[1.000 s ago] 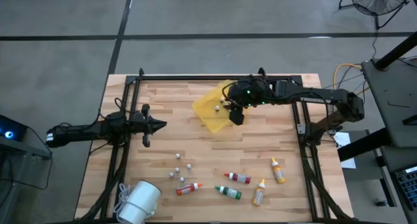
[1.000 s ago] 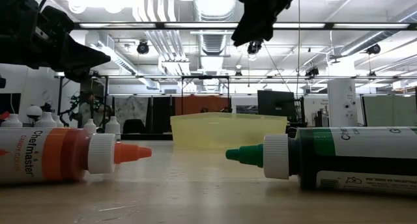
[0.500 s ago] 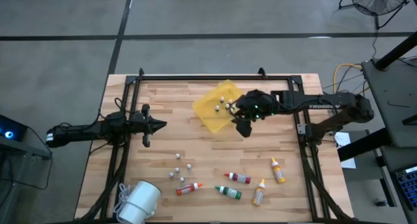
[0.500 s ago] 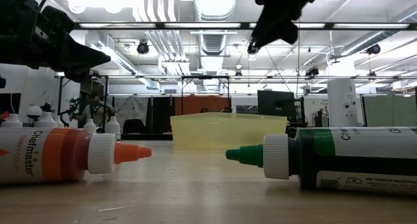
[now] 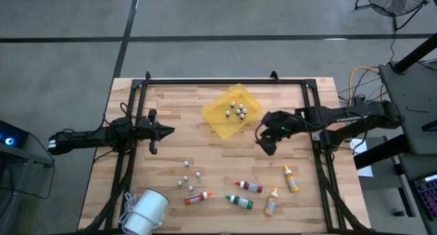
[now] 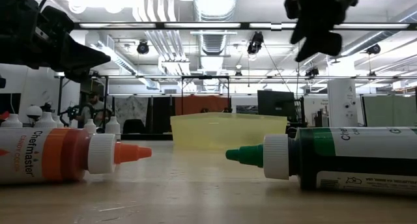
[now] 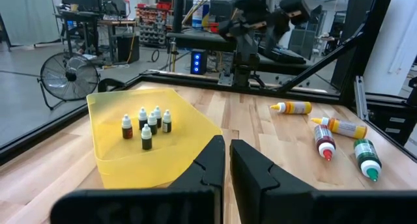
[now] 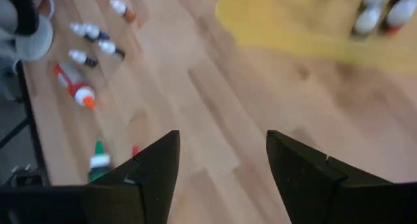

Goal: Pick & Place food coloring
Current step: Put the large yellow food coloring bottle into the yellow bin

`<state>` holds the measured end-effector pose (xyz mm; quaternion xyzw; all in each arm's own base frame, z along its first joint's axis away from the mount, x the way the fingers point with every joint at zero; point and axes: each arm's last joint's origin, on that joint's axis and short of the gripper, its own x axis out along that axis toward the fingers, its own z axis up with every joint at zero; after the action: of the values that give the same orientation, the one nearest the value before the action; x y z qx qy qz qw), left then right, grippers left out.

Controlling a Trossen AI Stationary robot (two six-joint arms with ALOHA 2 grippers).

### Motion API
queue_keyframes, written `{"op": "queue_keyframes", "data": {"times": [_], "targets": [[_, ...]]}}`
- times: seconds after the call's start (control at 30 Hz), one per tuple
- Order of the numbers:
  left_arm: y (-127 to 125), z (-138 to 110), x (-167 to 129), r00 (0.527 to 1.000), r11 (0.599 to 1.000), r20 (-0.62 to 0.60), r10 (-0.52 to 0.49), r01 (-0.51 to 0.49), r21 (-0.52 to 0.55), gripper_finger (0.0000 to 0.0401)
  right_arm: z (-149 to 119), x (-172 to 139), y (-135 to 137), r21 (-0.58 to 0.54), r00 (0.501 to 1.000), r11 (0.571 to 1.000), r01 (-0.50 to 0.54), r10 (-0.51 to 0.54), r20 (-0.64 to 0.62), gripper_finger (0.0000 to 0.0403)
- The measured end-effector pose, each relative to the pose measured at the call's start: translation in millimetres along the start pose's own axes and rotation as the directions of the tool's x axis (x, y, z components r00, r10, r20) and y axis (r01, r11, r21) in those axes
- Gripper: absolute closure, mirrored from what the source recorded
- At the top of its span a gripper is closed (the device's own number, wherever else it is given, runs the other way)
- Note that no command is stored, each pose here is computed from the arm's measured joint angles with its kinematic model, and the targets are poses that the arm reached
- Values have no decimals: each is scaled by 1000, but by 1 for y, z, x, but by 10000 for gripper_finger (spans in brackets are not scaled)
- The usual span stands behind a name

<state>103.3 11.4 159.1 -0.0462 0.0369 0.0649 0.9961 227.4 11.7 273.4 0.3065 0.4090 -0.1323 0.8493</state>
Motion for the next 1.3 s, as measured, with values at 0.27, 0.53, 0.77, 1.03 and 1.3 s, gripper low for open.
{"op": "queue_keyframes", "data": {"times": [0.27, 0.53, 0.77, 1.03, 1.3], "targets": [[0, 0, 0, 1000, 1000, -1, 0, 0, 0, 401, -29, 0, -5, 105, 991, 994, 4, 10, -137, 183], [0, 0, 0, 1000, 1000, 0, -1, 1, 0, 401, -49, -3, -8, 185, 964, 976, 112, -61, -259, 183], [0, 0, 0, 1000, 1000, 0, -1, 1, 0, 401, -62, -3, -4, 278, 932, 944, 176, -69, -357, 183], [0, 0, 0, 1000, 1000, -1, -1, 1, 0, 401, -72, -6, -1, 388, 901, 885, 256, -73, -428, 183], [0, 0, 0, 1000, 1000, 0, -1, 1, 0, 401, -87, -8, 6, 423, 877, 851, 311, -85, -474, 183]]}}
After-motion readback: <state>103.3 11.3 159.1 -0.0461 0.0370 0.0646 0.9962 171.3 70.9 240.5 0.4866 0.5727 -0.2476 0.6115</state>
